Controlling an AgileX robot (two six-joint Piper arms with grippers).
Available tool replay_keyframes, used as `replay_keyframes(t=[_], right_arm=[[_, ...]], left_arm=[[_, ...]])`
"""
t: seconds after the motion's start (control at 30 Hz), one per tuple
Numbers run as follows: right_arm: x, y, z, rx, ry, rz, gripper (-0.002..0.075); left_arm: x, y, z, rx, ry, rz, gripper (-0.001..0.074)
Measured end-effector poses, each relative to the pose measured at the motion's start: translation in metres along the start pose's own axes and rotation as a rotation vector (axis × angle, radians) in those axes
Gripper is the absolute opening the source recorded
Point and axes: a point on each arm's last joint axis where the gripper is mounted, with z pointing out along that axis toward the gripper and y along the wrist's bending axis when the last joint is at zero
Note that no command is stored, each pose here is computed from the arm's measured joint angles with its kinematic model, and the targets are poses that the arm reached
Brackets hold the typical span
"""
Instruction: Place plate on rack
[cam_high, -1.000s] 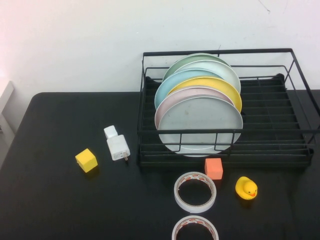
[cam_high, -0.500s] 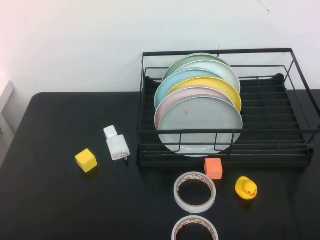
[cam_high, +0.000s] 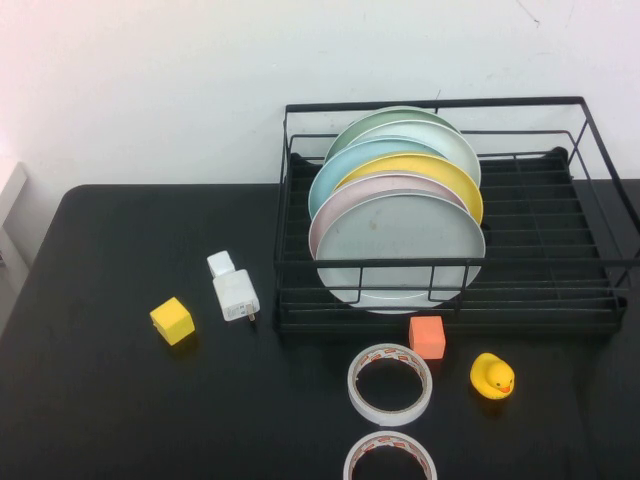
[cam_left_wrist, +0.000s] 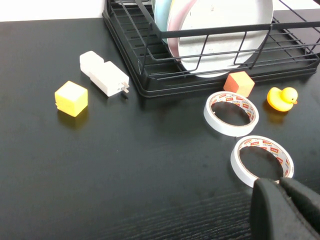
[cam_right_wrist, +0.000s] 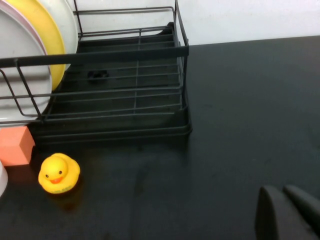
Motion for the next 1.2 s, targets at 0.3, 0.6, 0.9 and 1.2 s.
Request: replay_keyframes(t=[0.3,0.6,0.9,1.2], right_arm=[[0.000,0.000,0.000,0.000,0.000,0.000,-0.0002],[0.000,0.000,0.000,0.001,0.000,-0.002,-0.0002],[0.000,0.000,0.000,0.001,0.000,-0.002,-0.0002],[0.000,0.000,0.000,0.001,0.000,-0.002,-0.0002]], left_arm=[[0.000,0.000,0.000,0.000,0.000,0.000,-0.0001],[0.002,0.015,0.010,-0.137,-0.078,0.041,-0.0001],[0.031,0.044,0.047,-0.323,-0.228,-0.060,-0.0001],[0.063,0.059,0.072,-0.349,-0.267,-0.114,-0.0001]])
